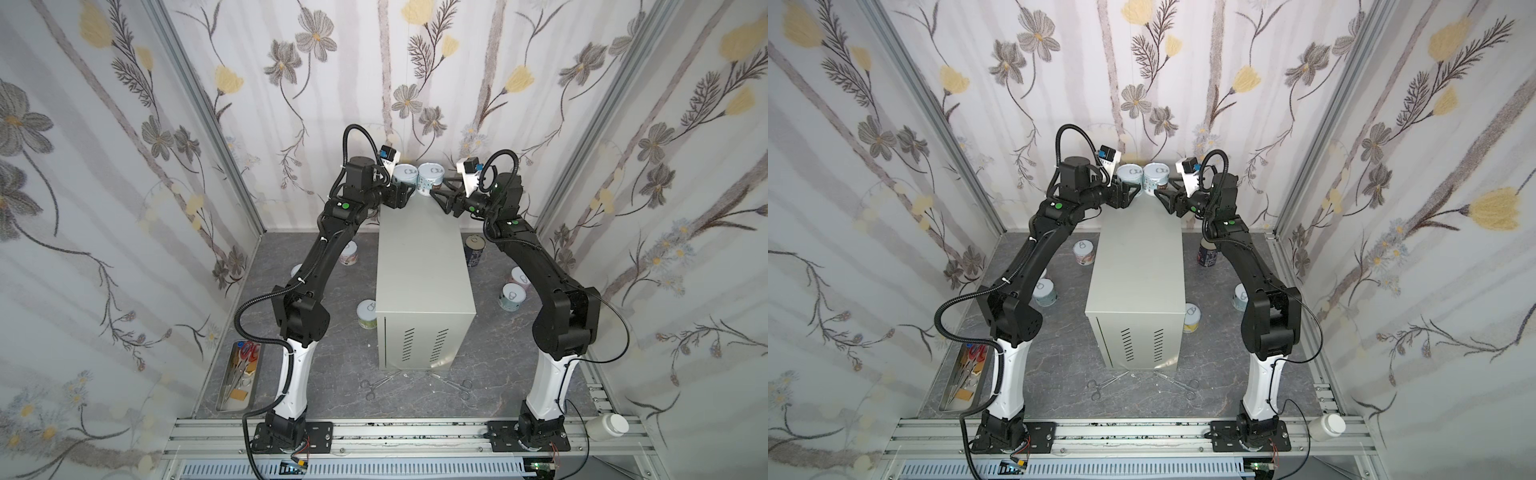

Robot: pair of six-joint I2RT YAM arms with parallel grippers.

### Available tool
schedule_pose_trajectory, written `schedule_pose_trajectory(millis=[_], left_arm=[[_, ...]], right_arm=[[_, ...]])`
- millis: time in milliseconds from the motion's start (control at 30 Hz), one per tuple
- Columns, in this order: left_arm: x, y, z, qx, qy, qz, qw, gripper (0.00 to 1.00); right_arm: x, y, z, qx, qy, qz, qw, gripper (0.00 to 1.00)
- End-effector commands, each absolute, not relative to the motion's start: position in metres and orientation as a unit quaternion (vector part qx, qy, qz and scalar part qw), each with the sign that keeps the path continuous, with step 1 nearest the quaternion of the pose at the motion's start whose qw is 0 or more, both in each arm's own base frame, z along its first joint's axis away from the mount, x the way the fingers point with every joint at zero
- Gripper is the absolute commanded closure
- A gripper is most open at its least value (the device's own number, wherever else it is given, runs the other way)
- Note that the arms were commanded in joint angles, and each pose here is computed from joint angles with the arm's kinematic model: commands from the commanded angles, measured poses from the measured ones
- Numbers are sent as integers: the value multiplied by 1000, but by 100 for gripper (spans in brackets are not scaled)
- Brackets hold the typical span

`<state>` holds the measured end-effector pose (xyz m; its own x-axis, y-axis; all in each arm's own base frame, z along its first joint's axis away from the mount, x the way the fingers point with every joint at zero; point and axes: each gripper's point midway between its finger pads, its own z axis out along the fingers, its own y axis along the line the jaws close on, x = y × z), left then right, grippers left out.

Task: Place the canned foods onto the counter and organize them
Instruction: 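Hold the can with the left gripper beside the right-gripped can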

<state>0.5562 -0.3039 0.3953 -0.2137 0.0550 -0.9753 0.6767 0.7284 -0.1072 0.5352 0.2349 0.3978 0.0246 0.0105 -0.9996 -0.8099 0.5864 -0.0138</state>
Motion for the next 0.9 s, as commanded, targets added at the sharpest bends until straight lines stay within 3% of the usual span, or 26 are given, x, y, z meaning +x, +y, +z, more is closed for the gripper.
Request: schedule_pose_trajectory(millis=[0, 867], left_arm=[[559, -303, 409, 247, 715, -269, 596, 24], [568, -304, 406, 241, 711, -266, 604, 24]], right_arm=[[533, 238, 402, -333, 608, 322, 645, 32], [534, 237, 398, -335, 614, 312, 643, 32]])
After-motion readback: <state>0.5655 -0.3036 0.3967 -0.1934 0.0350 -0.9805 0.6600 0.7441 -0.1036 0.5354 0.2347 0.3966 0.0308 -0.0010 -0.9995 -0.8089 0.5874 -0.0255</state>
